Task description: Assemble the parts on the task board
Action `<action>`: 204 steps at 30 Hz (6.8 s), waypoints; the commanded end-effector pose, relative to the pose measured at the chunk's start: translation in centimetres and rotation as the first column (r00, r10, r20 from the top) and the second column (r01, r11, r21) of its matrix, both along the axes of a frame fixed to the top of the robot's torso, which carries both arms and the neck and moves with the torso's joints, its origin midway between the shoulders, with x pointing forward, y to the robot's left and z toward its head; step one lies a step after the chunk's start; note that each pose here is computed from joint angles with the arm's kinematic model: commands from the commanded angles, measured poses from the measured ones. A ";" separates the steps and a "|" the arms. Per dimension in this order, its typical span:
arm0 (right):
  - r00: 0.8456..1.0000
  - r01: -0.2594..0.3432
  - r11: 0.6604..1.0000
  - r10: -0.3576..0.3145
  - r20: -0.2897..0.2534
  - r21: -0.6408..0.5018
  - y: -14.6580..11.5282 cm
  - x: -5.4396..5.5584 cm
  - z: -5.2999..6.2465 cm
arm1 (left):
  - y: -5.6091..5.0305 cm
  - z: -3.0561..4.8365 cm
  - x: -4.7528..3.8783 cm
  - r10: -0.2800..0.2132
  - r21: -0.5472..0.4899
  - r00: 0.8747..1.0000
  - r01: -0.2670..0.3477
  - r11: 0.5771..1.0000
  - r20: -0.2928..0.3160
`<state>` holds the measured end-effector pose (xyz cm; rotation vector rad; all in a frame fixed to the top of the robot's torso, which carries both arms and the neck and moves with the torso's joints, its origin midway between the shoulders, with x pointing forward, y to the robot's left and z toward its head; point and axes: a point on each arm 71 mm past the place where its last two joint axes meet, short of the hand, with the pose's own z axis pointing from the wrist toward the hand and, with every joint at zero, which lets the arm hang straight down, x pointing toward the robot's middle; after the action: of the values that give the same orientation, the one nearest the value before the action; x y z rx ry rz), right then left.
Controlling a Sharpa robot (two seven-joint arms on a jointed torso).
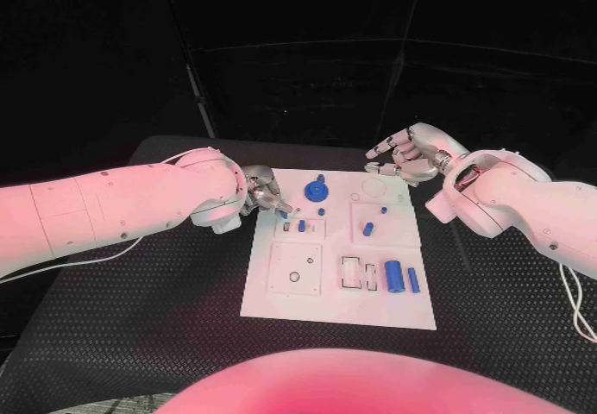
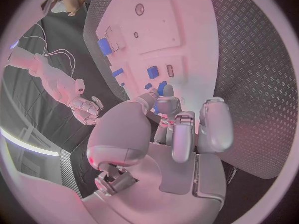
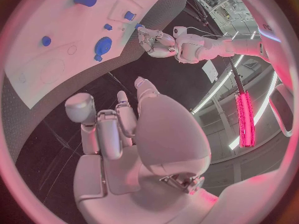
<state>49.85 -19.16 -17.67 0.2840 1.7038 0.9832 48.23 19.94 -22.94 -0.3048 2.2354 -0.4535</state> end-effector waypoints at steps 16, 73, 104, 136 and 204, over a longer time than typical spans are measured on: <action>1.000 -0.008 1.000 0.008 -0.001 0.007 0.1 0.0 0.0 | -0.3 -1.13 -0.91 -0.018 0.022 0.995 0.016 1.000 0.096; 1.000 -0.013 1.000 0.013 -0.004 0.006 0.2 0.0 -0.1 | -0.6 -2.72 -1.60 -0.084 0.078 0.996 0.085 0.993 -0.011; 1.000 -0.016 1.000 0.016 -0.006 0.007 0.4 0.0 -0.2 | -0.7 -2.77 -1.89 -0.101 0.085 0.994 0.103 0.991 -0.033; 1.000 -0.019 1.000 0.020 -0.011 0.008 0.5 0.0 -0.2 | -0.1 -3.26 0.35 -0.053 0.099 0.994 0.063 0.993 -0.096; 0.999 -0.033 0.999 0.033 -0.025 0.004 0.9 0.1 -0.5 | -1.9 -0.42 2.09 -0.158 0.099 0.964 0.183 0.978 -0.213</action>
<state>49.99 -18.40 -18.25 0.2794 1.7326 1.0002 50.49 18.10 -23.18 -0.1398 2.4271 -0.3994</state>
